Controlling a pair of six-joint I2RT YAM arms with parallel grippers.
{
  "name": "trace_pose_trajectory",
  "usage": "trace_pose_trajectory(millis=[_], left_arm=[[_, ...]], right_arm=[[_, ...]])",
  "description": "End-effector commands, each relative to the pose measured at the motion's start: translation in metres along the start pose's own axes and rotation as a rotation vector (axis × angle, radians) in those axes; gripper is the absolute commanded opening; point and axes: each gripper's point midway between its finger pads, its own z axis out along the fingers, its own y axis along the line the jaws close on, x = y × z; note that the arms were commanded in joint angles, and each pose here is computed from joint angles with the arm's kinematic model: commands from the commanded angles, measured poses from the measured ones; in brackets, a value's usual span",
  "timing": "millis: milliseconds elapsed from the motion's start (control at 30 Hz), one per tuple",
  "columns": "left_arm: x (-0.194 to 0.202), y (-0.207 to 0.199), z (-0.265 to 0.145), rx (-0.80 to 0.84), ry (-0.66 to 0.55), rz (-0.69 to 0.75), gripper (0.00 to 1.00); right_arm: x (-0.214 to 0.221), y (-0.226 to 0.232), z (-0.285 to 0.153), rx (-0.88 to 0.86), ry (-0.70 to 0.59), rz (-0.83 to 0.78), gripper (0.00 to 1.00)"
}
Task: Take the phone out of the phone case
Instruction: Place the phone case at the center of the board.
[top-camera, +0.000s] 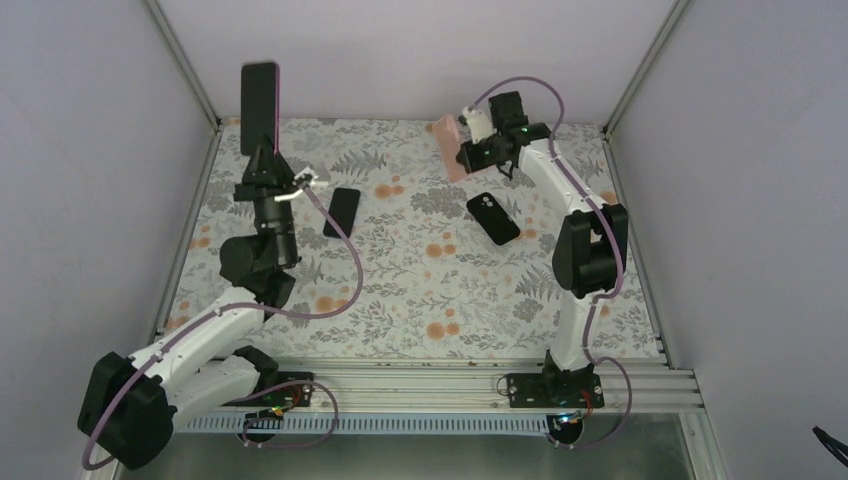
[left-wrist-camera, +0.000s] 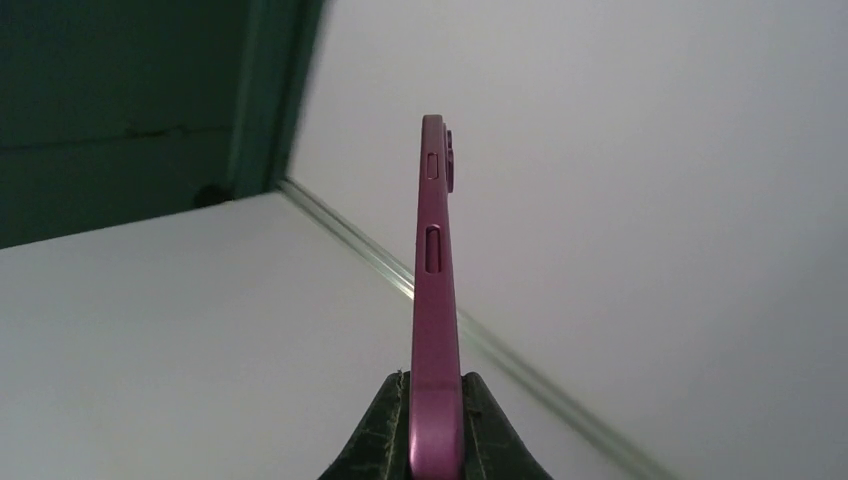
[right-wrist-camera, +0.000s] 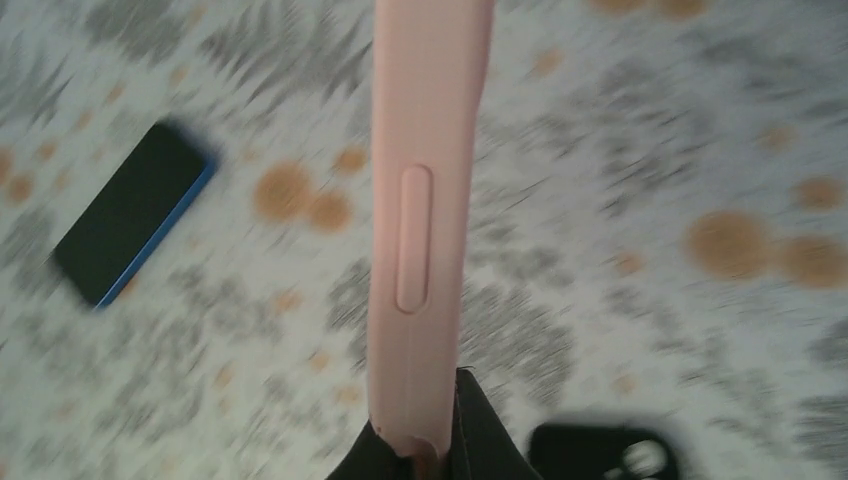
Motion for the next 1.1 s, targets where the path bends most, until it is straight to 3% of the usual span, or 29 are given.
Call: trace_pose_trajectory(millis=[0,200,367,633,900,1067], left_arm=[[0.06,-0.054,-0.034,0.176,0.105,0.225,0.02],[0.147,-0.083,-0.064,0.308,0.28,0.359,0.02],[0.19,-0.125,-0.095,0.516,0.356,0.42,0.02],[0.219,-0.177,-0.139,0.786,0.402,0.474,0.02],[0.236,-0.187,-0.141,0.708,0.438,0.51,0.02],[0.247,-0.202,-0.158,0.769,0.457,0.539,0.02]], right_arm=[[0.025,0.081,-0.035,-0.289,0.062,-0.137,0.03],[0.068,0.099,-0.019,-0.354,0.19,-0.136,0.03],[0.087,0.113,0.002,-0.369,0.276,-0.137,0.03],[0.099,0.128,0.025,-0.343,0.338,-0.181,0.03],[0.115,0.122,0.045,-0.327,0.416,-0.161,0.03],[0.136,0.111,0.057,-0.31,0.499,-0.139,0.03]])
